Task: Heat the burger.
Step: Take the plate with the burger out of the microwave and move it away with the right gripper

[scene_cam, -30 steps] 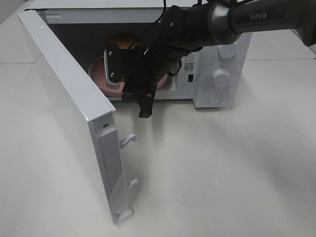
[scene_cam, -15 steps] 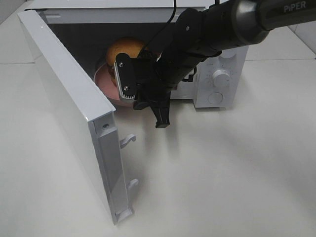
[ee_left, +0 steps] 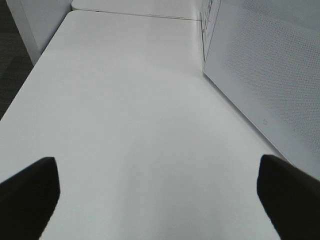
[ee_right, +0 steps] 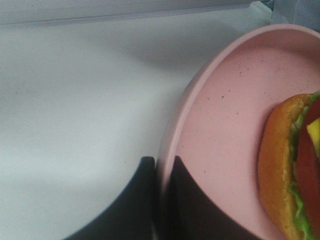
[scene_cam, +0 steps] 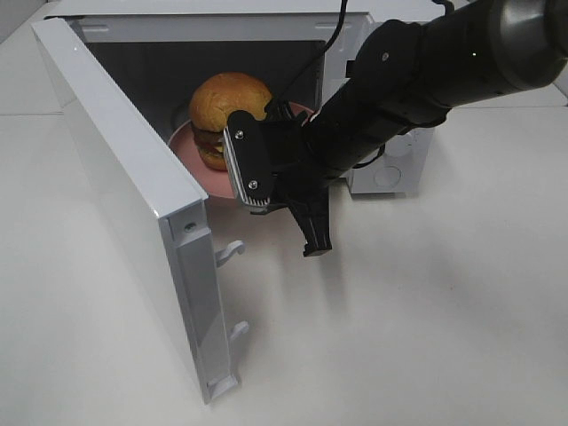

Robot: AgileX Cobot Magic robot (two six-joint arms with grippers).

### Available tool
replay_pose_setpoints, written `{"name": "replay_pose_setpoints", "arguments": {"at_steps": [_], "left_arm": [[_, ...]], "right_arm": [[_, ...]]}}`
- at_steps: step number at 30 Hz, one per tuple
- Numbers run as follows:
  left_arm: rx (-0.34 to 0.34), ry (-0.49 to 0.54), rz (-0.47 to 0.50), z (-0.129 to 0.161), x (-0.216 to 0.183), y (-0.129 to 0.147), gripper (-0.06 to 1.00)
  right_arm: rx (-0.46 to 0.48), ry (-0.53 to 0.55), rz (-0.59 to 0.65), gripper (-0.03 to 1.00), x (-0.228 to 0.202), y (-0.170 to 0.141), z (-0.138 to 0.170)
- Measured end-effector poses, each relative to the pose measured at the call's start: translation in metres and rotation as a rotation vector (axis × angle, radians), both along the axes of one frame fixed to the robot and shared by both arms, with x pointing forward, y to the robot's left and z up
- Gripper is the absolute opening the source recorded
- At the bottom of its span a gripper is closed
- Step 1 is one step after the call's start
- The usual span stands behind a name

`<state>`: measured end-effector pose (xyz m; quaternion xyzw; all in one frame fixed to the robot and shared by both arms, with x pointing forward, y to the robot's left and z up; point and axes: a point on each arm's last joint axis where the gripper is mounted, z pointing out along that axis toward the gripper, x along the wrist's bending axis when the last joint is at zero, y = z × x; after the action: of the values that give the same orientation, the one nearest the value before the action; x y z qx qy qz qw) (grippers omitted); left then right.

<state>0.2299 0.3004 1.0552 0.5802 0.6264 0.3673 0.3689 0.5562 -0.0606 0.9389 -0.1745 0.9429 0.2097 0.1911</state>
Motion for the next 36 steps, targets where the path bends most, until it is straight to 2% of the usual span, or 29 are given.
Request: {"name": "replay_pose_setpoints", "arguments": {"at_steps": [13, 22, 36], "left_arm": [[0.0, 0.0, 0.0, 0.0, 0.0, 0.0, 0.99], [0.0, 0.0, 0.0, 0.0, 0.0, 0.0, 0.99], [0.0, 0.0, 0.0, 0.0, 0.0, 0.0, 0.99]], "right_arm": [[0.065, -0.031, -0.001, 0.06, -0.015, -0.007, 0.013], [0.058, -0.032, 0.007, 0.06, -0.031, -0.018, 0.017], [0.054, -0.053, -0.035, 0.06, -0.076, -0.052, 0.025]]}}
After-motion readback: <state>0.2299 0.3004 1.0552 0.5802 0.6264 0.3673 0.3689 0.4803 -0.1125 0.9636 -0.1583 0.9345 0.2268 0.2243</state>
